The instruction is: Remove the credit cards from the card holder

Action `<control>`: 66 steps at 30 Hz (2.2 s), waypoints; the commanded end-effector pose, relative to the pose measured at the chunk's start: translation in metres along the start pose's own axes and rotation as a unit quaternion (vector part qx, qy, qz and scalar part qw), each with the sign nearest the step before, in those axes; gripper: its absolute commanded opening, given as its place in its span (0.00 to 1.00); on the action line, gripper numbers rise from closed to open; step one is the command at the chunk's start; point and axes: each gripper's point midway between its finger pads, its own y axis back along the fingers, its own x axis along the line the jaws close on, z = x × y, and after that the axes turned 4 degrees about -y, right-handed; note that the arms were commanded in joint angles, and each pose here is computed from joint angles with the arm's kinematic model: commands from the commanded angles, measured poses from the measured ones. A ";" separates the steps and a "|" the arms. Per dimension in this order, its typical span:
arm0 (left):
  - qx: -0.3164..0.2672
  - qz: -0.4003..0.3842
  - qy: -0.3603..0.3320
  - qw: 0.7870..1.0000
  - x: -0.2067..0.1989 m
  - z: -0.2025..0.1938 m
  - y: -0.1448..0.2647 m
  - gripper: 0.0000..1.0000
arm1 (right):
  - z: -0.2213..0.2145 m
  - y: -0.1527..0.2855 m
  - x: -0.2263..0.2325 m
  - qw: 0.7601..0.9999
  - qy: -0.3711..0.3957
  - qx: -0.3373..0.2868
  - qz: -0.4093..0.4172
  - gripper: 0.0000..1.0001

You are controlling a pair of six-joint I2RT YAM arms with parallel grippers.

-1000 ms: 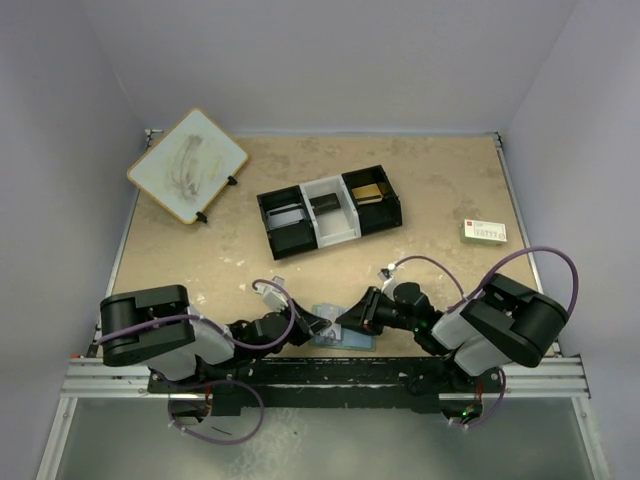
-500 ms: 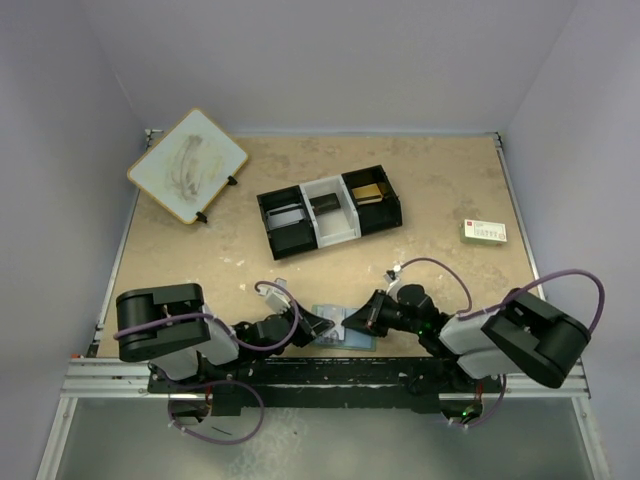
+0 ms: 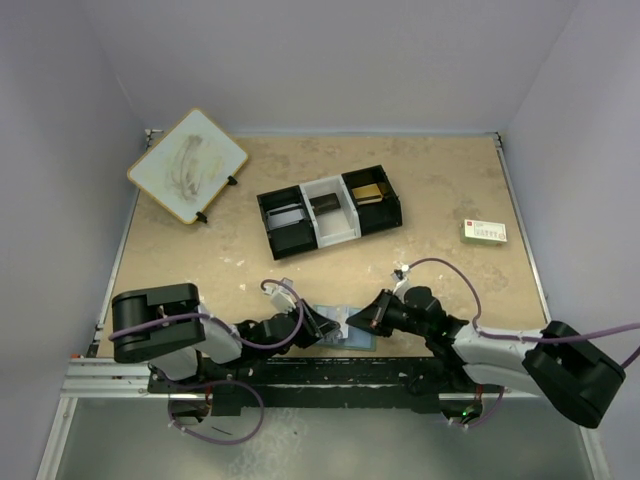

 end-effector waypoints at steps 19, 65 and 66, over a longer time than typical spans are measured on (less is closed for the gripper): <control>0.010 0.108 -0.159 0.981 0.005 -0.003 -0.008 0.16 | 0.004 0.007 -0.026 0.999 -0.005 -0.023 -0.042 0.00; -0.033 0.102 -0.237 0.966 -0.031 0.035 0.014 0.36 | 0.035 0.012 0.029 0.988 0.127 -0.084 -0.007 0.00; -0.037 0.109 -0.246 0.962 -0.033 0.044 0.017 0.39 | 0.038 0.014 0.034 0.986 0.140 -0.092 -0.001 0.00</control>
